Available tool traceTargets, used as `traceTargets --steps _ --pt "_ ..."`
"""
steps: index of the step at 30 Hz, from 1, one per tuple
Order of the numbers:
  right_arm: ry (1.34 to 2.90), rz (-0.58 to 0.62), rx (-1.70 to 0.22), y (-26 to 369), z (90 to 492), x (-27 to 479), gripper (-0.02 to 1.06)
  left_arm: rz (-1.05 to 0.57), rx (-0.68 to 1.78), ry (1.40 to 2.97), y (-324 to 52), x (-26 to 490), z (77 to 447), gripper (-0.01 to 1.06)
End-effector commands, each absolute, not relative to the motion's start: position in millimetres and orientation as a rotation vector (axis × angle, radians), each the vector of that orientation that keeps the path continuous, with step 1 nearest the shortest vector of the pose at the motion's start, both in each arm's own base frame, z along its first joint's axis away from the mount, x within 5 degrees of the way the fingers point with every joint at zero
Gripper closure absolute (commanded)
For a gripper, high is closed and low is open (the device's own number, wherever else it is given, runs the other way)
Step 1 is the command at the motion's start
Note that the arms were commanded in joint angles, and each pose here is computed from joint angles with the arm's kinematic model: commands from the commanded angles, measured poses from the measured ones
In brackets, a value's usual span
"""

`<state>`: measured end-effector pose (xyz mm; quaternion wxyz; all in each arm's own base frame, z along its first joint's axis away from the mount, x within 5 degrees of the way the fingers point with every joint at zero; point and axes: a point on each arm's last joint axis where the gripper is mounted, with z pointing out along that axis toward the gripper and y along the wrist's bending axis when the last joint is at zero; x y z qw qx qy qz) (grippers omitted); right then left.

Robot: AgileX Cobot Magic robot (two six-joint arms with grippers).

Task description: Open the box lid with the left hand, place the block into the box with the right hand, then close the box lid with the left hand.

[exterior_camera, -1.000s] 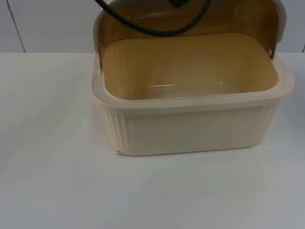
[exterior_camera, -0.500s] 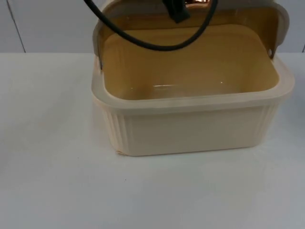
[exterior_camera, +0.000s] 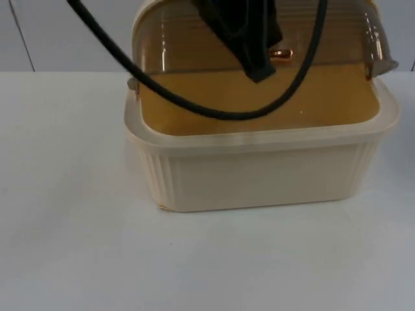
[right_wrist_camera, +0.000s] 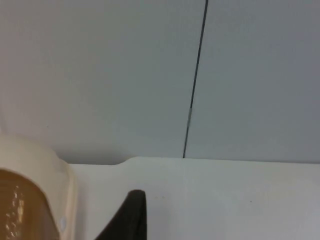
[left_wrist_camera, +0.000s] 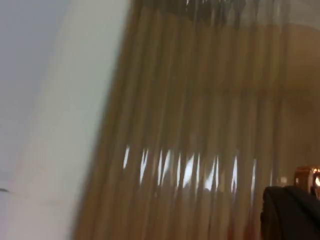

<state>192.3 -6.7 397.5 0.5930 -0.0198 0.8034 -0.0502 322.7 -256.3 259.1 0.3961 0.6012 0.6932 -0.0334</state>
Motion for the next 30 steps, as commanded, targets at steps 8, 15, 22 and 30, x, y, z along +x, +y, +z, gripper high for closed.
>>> traceTargets --steps 8,15,22,30 --pt "1.864 -0.12 -0.122 2.9 399.3 190.4 -0.01 -0.055 1.528 1.733 -260.3 291.2 225.4 1.05" --pt "1.864 -0.118 -0.118 2.9 399.3 190.4 -0.01 -0.074 1.495 1.722 -259.5 283.8 231.4 1.05" --pt "1.864 -0.118 -0.118 2.9 399.3 190.4 -0.01 -0.227 1.172 1.667 -244.2 264.8 306.2 1.05" --pt "1.864 -0.111 -0.111 2.9 399.3 190.4 -0.01 -0.271 0.686 1.626 -163.8 268.3 383.8 1.05"
